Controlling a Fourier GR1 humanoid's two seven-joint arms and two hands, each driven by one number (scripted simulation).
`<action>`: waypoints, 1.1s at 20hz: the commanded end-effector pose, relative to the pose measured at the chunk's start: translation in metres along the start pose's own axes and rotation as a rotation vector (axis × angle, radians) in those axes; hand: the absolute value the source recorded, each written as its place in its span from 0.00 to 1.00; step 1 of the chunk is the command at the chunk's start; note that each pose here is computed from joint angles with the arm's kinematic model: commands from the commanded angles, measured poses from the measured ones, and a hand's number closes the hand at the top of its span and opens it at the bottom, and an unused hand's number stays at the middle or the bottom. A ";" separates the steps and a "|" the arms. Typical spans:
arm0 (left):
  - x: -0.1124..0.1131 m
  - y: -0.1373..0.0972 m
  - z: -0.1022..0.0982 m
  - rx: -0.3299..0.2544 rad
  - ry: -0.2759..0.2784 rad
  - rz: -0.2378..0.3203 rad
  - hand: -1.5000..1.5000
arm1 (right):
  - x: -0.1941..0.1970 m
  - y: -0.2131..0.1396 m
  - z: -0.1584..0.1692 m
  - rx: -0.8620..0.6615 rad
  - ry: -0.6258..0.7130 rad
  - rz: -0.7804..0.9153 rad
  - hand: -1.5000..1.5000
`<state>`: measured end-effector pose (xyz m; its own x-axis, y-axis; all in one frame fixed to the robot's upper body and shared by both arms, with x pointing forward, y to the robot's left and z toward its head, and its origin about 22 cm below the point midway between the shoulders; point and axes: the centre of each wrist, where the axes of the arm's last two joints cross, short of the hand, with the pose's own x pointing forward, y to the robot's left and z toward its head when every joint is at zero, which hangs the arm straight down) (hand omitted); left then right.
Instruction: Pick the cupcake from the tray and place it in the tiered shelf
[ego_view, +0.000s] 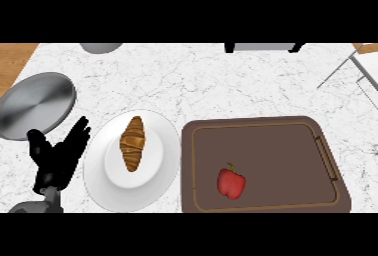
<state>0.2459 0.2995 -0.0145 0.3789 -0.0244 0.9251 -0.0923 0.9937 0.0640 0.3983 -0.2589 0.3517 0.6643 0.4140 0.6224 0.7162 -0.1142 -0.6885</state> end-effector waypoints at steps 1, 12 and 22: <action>-0.020 -0.004 0.005 -0.003 0.083 0.010 0.50 | -0.005 -0.024 -0.027 -0.039 0.225 0.058 1.00; -0.016 -0.016 -0.003 -0.003 0.074 0.015 0.50 | -0.040 -0.046 -0.093 0.067 0.224 0.118 1.00; -0.012 -0.009 -0.004 -0.008 0.070 0.008 0.50 | -0.084 -0.033 -0.134 0.066 0.223 0.175 1.00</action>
<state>0.2479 0.2957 -0.0156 0.3715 -0.0191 0.9282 -0.0895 0.9944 0.0563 0.3523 -0.3940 0.3757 0.7885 0.2467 0.5634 0.5994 -0.1031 -0.7938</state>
